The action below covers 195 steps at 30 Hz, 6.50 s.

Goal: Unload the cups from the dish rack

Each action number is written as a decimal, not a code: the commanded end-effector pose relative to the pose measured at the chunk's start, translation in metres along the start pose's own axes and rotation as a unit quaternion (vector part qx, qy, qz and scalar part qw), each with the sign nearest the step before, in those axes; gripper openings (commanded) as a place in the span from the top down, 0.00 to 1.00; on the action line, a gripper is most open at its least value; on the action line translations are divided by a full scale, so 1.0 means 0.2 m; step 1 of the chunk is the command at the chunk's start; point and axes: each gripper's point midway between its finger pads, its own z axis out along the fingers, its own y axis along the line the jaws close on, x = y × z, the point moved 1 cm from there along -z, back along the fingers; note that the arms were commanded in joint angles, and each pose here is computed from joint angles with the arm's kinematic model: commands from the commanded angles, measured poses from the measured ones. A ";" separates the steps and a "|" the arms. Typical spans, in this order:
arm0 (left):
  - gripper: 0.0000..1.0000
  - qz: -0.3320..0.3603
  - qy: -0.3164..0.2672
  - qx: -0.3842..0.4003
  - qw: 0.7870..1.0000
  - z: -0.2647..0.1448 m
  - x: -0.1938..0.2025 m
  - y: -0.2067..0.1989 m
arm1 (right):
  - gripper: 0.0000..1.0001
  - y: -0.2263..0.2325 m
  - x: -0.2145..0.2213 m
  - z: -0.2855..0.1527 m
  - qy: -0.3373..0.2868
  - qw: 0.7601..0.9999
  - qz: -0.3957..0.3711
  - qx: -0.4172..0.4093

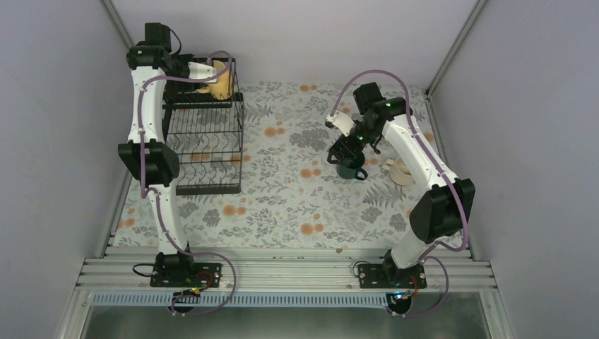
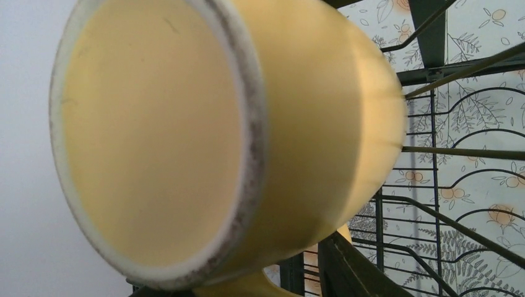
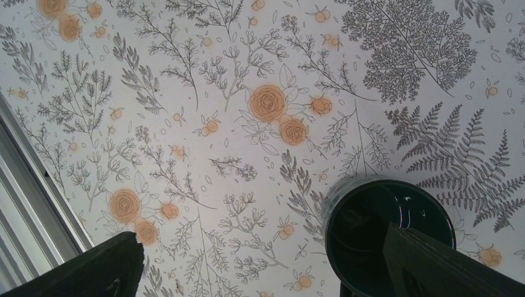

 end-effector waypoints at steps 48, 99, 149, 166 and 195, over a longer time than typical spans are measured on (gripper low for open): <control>0.98 -0.045 -0.461 -0.127 0.877 -1.18 -1.24 -0.01 | 0.00 0.43 -0.72 -0.85 -0.369 0.887 -0.171 -0.219; 0.98 -0.126 -0.604 0.115 0.778 -0.53 -1.86 -0.19 | 0.04 0.30 -0.73 -1.05 -0.450 0.822 -0.173 -0.302; 0.00 -0.087 0.106 -0.267 0.954 -0.91 0.08 0.33 | 0.96 0.15 -0.08 0.67 0.197 0.970 -0.145 -0.015; 0.00 -0.081 0.045 -0.200 0.975 -1.02 0.08 0.09 | 0.38 0.18 -0.04 0.80 0.234 0.961 -0.146 -0.007; 0.16 0.230 0.085 0.008 0.969 -0.38 0.06 -0.10 | 0.00 0.41 -0.37 0.10 0.019 0.983 -0.183 -0.004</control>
